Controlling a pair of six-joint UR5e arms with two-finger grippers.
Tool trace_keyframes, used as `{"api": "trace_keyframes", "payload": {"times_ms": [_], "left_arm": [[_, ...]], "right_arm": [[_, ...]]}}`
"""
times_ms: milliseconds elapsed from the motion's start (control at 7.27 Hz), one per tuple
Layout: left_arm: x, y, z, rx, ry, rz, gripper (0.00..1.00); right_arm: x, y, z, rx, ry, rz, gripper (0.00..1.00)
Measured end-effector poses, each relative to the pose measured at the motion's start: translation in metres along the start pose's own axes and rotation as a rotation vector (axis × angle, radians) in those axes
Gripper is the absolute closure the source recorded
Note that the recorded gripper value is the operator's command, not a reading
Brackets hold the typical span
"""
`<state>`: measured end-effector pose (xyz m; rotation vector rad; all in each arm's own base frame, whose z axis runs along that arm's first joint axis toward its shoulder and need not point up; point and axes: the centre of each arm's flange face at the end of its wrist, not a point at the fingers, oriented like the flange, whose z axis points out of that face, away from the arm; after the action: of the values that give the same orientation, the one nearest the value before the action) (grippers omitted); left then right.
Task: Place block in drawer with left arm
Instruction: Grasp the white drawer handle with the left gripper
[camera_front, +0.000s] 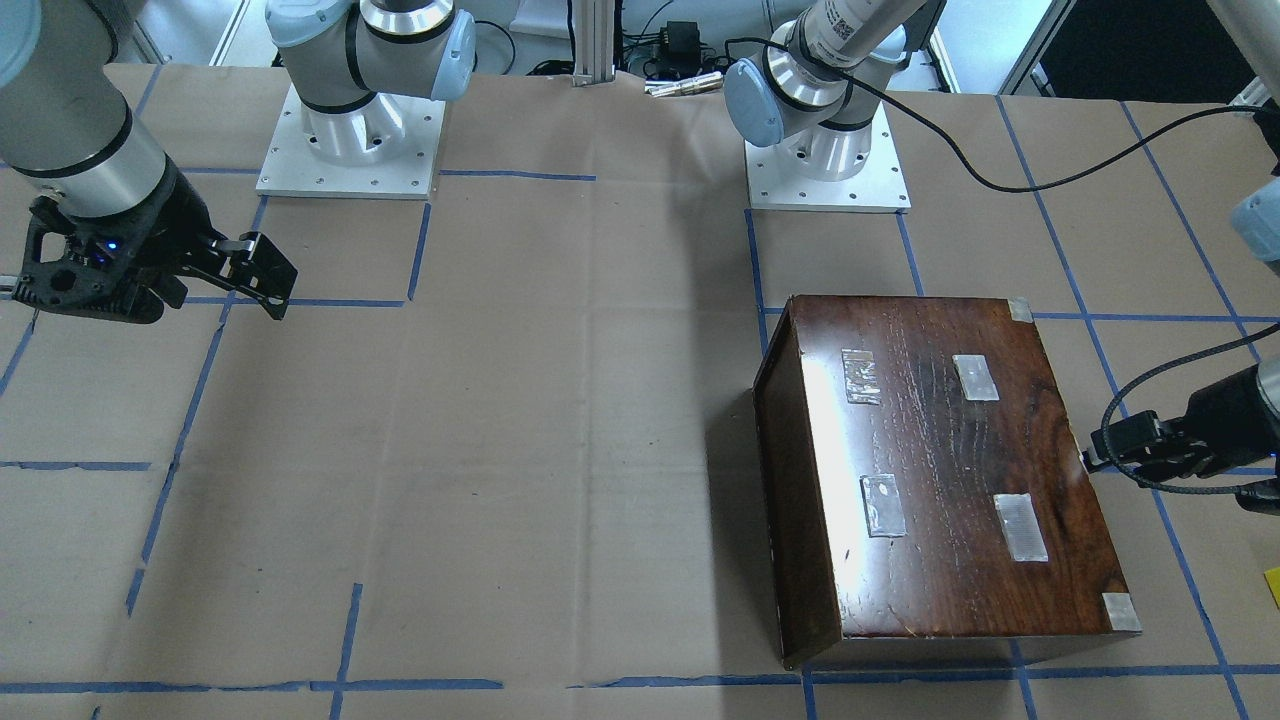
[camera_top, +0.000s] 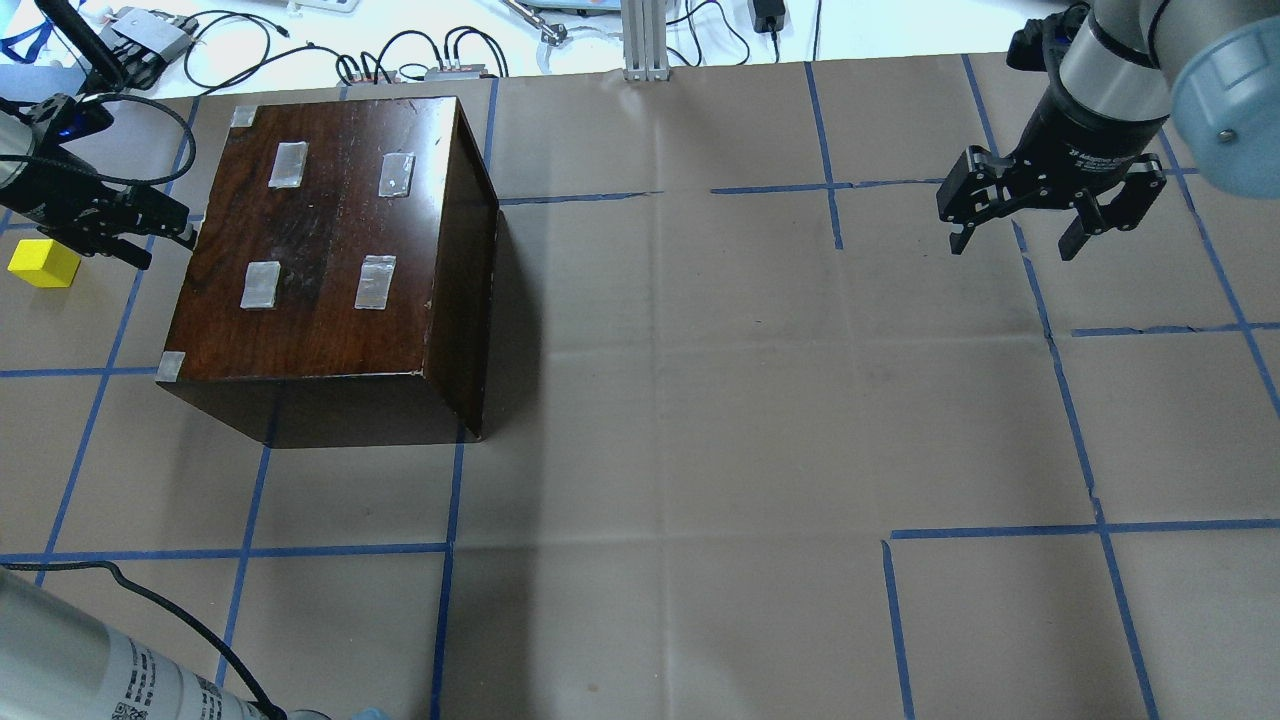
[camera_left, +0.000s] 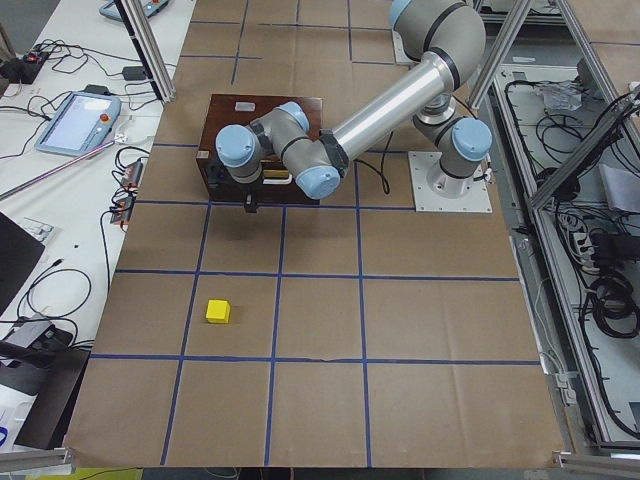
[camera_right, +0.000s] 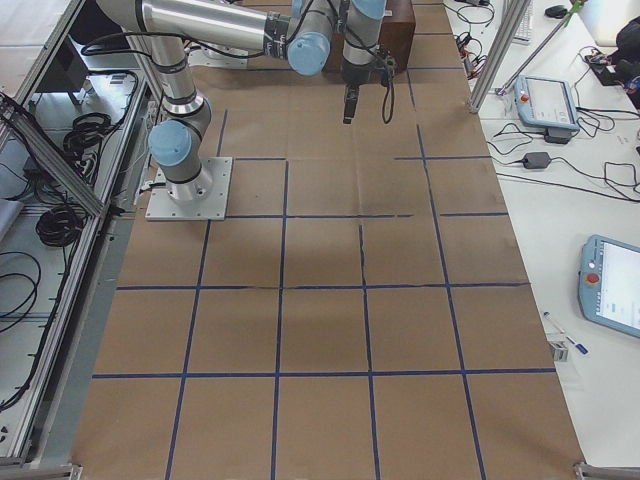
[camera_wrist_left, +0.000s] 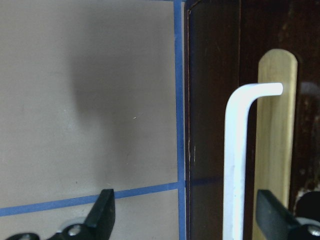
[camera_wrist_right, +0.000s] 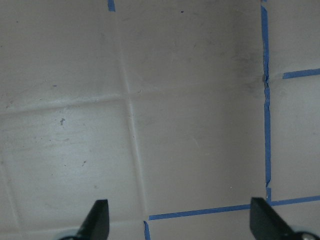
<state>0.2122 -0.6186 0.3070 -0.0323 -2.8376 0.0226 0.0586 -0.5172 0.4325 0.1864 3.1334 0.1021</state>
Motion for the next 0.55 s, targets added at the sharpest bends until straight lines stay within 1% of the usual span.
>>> {"api": "trace_keyframes", "payload": {"times_ms": [550], "left_arm": [[-0.0026,0.0009,0.01,-0.015,0.012,-0.004,0.01]], "right_arm": [[0.0,0.0,0.0,0.0,0.0,0.0,0.0]]}}
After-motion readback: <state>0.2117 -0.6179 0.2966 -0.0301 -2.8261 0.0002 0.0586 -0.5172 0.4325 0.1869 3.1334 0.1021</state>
